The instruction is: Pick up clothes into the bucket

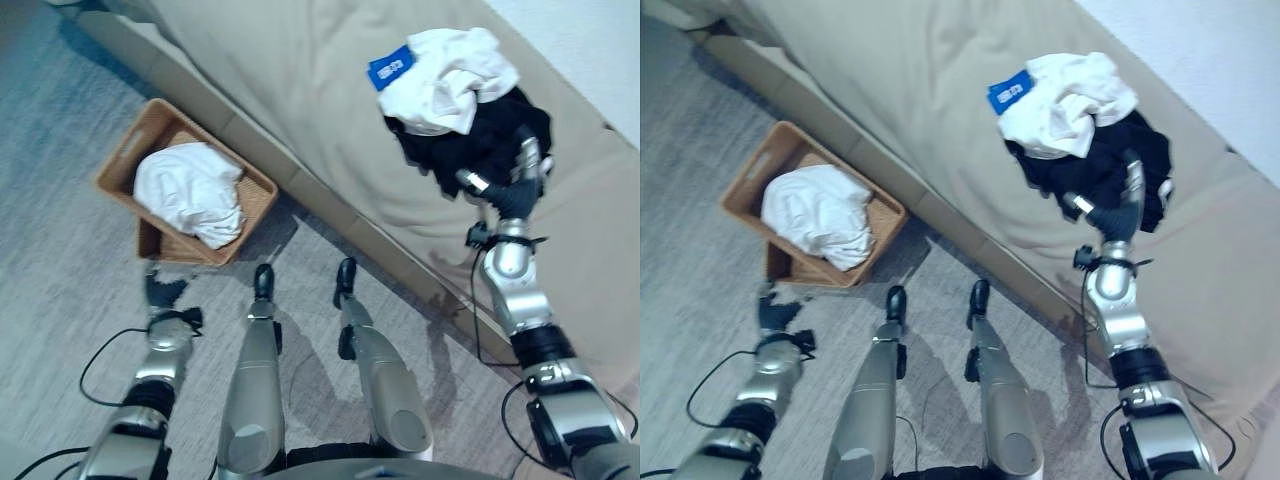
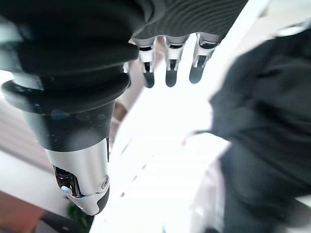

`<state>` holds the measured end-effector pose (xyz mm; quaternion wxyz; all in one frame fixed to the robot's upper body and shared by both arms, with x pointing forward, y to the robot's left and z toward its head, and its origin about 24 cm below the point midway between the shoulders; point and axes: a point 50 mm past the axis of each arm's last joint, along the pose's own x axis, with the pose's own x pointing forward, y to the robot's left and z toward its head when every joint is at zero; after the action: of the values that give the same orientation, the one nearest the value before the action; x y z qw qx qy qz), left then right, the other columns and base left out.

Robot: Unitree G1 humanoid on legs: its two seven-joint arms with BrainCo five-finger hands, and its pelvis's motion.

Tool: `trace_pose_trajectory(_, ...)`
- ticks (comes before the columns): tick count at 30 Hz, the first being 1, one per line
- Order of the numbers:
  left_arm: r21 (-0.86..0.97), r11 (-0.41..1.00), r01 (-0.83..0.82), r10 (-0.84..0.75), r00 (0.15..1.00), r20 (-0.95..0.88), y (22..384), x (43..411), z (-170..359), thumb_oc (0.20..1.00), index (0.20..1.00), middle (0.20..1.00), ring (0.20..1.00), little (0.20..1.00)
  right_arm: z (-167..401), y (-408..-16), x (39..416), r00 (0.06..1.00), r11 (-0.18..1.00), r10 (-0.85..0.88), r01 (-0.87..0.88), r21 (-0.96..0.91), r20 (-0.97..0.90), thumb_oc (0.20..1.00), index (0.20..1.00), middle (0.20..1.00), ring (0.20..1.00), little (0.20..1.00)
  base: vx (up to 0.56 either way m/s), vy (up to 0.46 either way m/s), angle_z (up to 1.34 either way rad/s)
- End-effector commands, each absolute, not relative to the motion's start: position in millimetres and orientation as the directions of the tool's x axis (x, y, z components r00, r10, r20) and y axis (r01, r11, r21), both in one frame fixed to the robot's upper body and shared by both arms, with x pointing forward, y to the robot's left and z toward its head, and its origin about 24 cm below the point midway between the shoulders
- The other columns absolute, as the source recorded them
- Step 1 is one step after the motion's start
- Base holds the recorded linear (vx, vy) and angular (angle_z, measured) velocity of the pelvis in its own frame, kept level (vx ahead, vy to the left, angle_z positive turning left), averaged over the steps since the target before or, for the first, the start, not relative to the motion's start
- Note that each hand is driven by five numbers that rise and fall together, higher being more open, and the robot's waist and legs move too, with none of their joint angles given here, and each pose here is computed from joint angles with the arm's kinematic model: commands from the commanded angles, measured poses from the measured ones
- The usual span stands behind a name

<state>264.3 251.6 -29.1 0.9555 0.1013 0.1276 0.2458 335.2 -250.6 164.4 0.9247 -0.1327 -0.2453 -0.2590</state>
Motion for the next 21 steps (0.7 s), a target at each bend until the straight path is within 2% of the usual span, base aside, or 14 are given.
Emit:
trace_pose_trajectory(1,0.284,0.912,-0.295,0.36,0.909,-0.212,222,258,-41,1.0,1.0,1.0,1.0,1.0,200,-299,324,0.597,0.676,-0.506,0.723,-0.143,0.623,1.0,1.0,1.0,1.0,1.0,0.01,-0.087,0.27)
trace_pose_trajectory(2,0.311,0.923,-0.226,0.305,0.923,-0.234,212,256,-47,1.0,1.0,1.0,1.0,1.0,206,-312,326,0.574,0.629,-0.535,0.76,-0.161,0.62,1.0,1.0,1.0,1.0,1.0,0.02,-0.064,0.28)
trace_pose_trajectory(3,0.311,0.923,-0.226,0.305,0.923,-0.234,212,256,-47,1.0,1.0,1.0,1.0,1.0,206,-312,326,0.574,0.629,-0.535,0.76,-0.161,0.62,1.0,1.0,1.0,1.0,1.0,0.0,-0.079,0.38)
trace_pose_trajectory(6,0.391,0.917,0.075,0.028,0.967,-0.251,162,253,-53,1.0,1.0,1.0,1.0,1.0,236,-350,328,0.479,0.462,-0.617,0.863,-0.206,0.624,1.0,1.0,1.0,1.0,1.0,0.0,-0.076,0.21)
trace_pose_trajectory(7,0.389,0.918,0.075,0.027,0.968,-0.251,161,254,-53,1.0,1.0,1.0,1.0,1.0,237,-350,329,0.479,0.461,-0.616,0.863,-0.206,0.626,1.0,1.0,1.0,1.0,1.0,-0.02,-0.033,0.18)
trace_pose_trajectory(8,0.401,0.897,0.185,-0.083,0.963,-0.257,142,253,-53,1.0,1.0,1.0,1.0,1.0,247,-369,327,0.454,0.399,-0.655,0.887,-0.234,0.604,1.0,1.0,1.0,1.0,1.0,-0.01,-0.022,0.22)
trace_pose_trajectory(9,0.399,0.898,0.184,-0.083,0.963,-0.257,142,253,-53,1.0,1.0,1.0,1.0,1.0,249,-369,327,0.454,0.399,-0.653,0.886,-0.234,0.606,1.0,1.0,1.0,1.0,1.0,-0.01,-0.039,0.27)
trace_pose_trajectory(10,0.365,0.89,0.274,-0.193,0.951,-0.243,119,250,-48,1.0,1.0,1.0,1.0,1.0,256,-387,322,0.435,0.339,-0.693,0.9,-0.274,0.574,1.0,1.0,1.0,1.0,1.0,0.01,-0.019,0.13)
trace_pose_trajectory(15,0.291,0.904,0.314,-0.248,0.938,-0.244,99,251,-46,1.0,1.0,1.0,1.0,1.0,268,-403,323,0.461,0.272,-0.724,0.874,-0.402,0.513,1.0,1.0,1.0,1.0,1.0,0.02,-0.023,0.04)
trace_pose_trajectory(16,0.249,0.918,0.308,-0.249,0.938,-0.243,94,252,-44,1.0,1.0,1.0,1.0,1.0,268,-414,318,0.472,0.222,-0.738,0.845,-0.486,0.483,1.0,1.0,1.0,1.0,1.0,0.0,-0.052,-0.13)
trace_pose_trajectory(21,0.201,0.945,0.257,-0.204,0.946,-0.253,97,256,-44,1.0,1.0,1.0,1.0,1.0,275,-416,319,0.5,0.17,-0.731,0.793,-0.585,0.465,1.0,1.0,1.0,1.0,1.0,0.0,-0.057,-0.08)
